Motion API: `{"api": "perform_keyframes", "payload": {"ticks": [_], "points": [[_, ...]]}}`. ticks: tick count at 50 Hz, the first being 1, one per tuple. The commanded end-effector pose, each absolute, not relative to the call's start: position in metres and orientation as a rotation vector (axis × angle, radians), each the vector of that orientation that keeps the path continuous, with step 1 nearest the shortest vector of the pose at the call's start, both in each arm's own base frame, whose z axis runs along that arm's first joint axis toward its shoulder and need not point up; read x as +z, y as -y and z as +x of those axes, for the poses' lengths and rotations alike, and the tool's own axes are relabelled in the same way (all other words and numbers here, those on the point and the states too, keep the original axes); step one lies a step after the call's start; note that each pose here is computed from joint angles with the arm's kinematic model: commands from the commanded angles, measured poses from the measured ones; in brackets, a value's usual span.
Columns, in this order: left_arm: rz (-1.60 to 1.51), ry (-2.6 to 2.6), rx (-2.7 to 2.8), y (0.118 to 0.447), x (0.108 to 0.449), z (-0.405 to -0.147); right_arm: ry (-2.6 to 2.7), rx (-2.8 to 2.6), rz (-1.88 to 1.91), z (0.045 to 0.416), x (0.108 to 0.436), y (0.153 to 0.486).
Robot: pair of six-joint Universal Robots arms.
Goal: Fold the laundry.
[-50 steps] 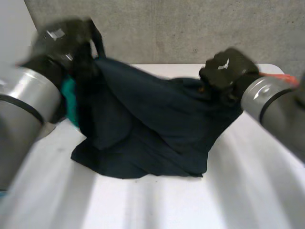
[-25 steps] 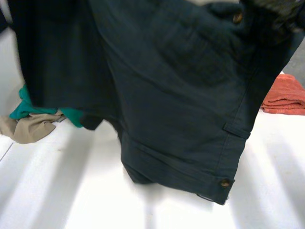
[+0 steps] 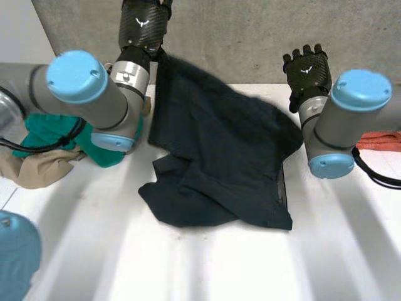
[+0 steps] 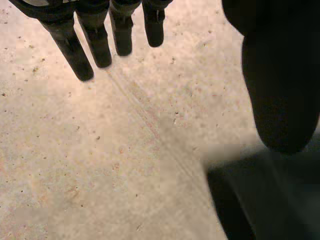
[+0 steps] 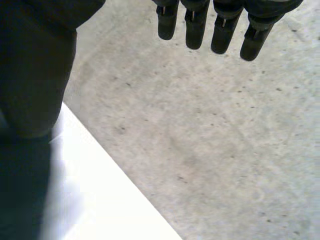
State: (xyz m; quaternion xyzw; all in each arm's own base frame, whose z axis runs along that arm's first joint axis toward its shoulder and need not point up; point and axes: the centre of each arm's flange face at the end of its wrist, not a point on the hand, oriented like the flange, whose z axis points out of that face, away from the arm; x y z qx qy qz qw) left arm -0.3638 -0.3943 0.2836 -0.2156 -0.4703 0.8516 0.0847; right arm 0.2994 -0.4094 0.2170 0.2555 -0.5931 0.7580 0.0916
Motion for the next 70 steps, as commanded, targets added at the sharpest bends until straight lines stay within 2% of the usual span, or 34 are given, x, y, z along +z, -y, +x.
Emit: {"api": "perform_keyframes", "payload": {"ticks": [1, 5, 7, 13, 18, 21, 25, 32, 38, 46, 53, 59, 61, 63, 64, 70], "points": [[-0.650, 1.451, 2.526, 0.394, 0.273, -0.366, 1.688, 2.271, 0.729, 0.296, 0.243, 0.404], [-0.624, 1.510, 2.519, 0.379, 0.282, -0.357, 1.734, 2.229, 0.778, 0.284, 0.263, 0.383], [-0.610, 1.565, 2.515, 0.363, 0.293, -0.344, 1.774, 2.197, 0.827, 0.280, 0.267, 0.371], [-0.701, 1.778, 2.360, 0.315, 0.282, -0.320, 2.054, 1.964, 1.068, 0.261, 0.249, 0.320], [-0.833, 2.031, 2.102, 0.265, 0.251, -0.299, 2.300, 1.762, 1.158, 0.237, 0.241, 0.277], [-0.909, 2.236, 1.844, 0.225, 0.214, -0.279, 2.426, 1.649, 1.260, 0.230, 0.229, 0.248], [-0.886, 2.352, 1.658, 0.198, 0.180, -0.265, 2.536, 1.584, 1.358, 0.225, 0.210, 0.220], [-0.827, 2.361, 1.599, 0.203, 0.141, -0.266, 2.517, 1.702, 1.356, 0.228, 0.179, 0.211], [-0.833, 2.349, 1.615, 0.217, 0.124, -0.274, 2.493, 1.773, 1.229, 0.234, 0.143, 0.231], [-0.840, 2.339, 1.620, 0.233, 0.113, -0.286, 2.400, 1.824, 1.180, 0.249, 0.131, 0.245], [-0.806, 2.279, 1.710, 0.245, 0.129, -0.292, 2.315, 1.928, 1.158, 0.255, 0.146, 0.252], [-0.744, 2.137, 1.881, 0.238, 0.192, -0.286, 2.187, 2.069, 1.121, 0.250, 0.212, 0.244], [-0.730, 2.094, 1.918, 0.232, 0.207, -0.283, 2.190, 2.061, 1.125, 0.248, 0.222, 0.240], [-0.701, 2.009, 1.999, 0.220, 0.238, -0.276, 2.199, 2.051, 1.131, 0.246, 0.234, 0.237], [-0.684, 1.962, 2.040, 0.213, 0.254, -0.272, 2.202, 2.046, 1.119, 0.242, 0.251, 0.237], [-0.641, 1.842, 2.138, 0.193, 0.292, -0.260, 2.233, 1.989, 1.023, 0.219, 0.284, 0.252]]}}
